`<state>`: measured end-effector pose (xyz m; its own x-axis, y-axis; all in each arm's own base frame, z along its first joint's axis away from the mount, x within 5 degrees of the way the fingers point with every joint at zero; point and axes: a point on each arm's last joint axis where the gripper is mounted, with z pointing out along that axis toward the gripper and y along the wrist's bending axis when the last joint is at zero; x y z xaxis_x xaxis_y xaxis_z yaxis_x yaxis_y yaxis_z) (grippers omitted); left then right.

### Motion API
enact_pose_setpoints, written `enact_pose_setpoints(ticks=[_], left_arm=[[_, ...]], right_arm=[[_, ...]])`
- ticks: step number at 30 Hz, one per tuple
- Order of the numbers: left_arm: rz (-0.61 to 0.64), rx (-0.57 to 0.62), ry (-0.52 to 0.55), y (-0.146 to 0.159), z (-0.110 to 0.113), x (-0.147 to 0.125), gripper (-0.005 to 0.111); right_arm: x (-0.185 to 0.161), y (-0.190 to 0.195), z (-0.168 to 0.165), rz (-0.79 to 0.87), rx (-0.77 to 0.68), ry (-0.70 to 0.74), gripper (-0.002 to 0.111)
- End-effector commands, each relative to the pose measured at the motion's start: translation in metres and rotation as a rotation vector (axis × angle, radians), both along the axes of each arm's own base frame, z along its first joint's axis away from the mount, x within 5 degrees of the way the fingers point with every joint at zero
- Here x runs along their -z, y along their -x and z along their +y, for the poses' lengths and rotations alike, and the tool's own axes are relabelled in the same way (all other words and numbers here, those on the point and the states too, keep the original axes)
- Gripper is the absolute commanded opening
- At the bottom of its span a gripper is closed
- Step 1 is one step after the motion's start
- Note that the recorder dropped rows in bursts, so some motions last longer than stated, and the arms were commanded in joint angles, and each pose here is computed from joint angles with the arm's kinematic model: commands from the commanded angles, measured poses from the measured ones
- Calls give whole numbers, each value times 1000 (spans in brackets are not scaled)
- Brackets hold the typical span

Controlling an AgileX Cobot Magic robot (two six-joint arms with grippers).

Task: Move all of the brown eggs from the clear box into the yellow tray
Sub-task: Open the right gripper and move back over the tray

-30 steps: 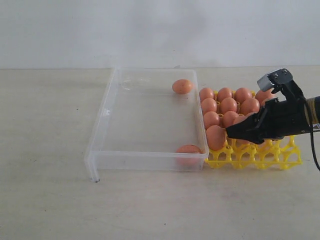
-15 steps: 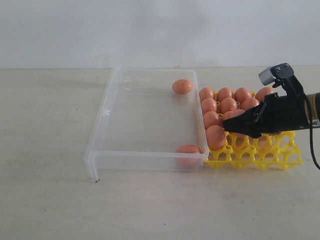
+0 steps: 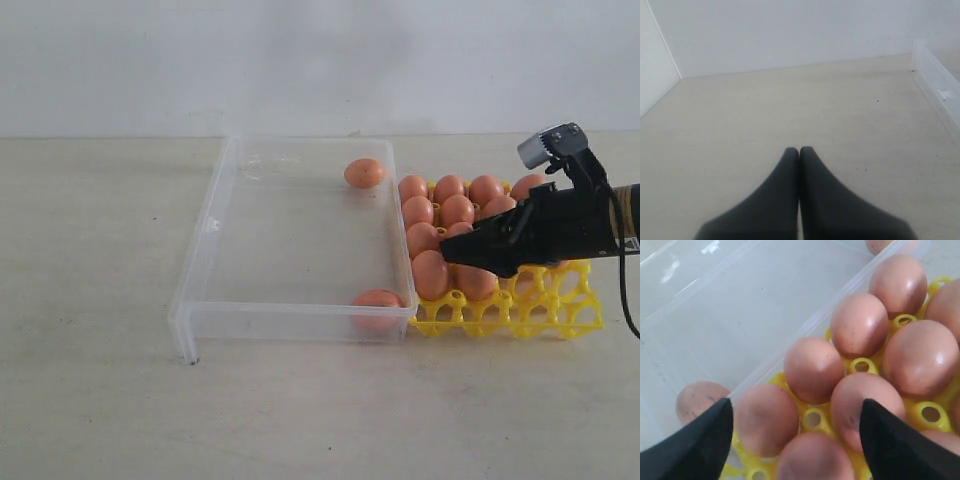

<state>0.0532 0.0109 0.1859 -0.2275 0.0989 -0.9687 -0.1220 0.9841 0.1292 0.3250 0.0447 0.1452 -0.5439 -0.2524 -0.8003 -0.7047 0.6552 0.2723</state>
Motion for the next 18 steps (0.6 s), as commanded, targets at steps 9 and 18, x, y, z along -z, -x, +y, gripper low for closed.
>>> enact_pose_setpoints(ticks=[9, 18], left_arm=[[0, 4, 2, 0, 0, 0, -4], [0, 4, 2, 0, 0, 0, -4]], right_arm=[[-34, -2, 10, -87, 15, -272, 67], [-96, 8, 109, -278, -188, -150, 1]])
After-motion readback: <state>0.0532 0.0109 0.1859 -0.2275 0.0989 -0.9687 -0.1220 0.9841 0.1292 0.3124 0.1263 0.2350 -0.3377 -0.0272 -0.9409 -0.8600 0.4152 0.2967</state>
